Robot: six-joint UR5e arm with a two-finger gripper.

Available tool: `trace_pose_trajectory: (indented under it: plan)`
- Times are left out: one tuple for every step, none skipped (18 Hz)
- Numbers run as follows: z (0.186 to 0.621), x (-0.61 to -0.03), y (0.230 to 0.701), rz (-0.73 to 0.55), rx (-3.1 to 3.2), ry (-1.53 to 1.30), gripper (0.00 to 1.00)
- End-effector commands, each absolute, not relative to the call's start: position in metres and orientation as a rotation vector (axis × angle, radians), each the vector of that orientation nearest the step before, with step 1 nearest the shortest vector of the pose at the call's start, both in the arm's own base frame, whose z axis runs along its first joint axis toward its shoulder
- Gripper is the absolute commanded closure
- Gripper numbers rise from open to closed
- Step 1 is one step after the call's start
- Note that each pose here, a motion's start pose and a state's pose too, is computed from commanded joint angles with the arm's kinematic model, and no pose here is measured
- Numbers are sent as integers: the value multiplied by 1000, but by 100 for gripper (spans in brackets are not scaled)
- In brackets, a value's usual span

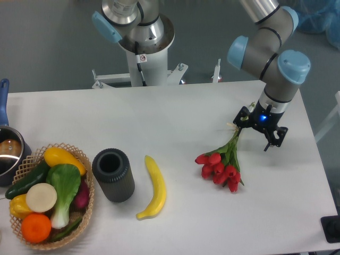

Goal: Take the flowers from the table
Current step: 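Move the open gripper toward the stems of the red tulip bunch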

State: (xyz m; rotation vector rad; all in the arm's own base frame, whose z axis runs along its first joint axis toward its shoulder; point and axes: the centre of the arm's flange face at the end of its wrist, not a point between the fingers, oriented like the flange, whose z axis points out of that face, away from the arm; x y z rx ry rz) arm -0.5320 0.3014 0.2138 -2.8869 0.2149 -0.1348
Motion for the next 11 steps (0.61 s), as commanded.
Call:
trace_pose_trajectory:
  plan:
    - [211, -529, 301, -155, -2888, 217, 0]
    - [207, -524, 302, -179, -2890, 218, 0]
    - [206, -523, 303, -191, -2889, 219, 0]
    - [205, -520, 304, -218, -2884, 219, 0]
    - [205, -519, 304, -247, -2871, 224, 0]
    - [205, -517, 305, -275, -2857, 227, 0]
    - [205, -516, 306, -284, -2854, 231, 0]
    - [204, -514, 307, -289, -2854, 235, 0]
    - [204, -513, 307, -293, -2854, 237, 0]
    - [202, -512, 305, -313, -2853, 240, 0]
    - [201, -511, 304, -331, -2851, 245, 0]
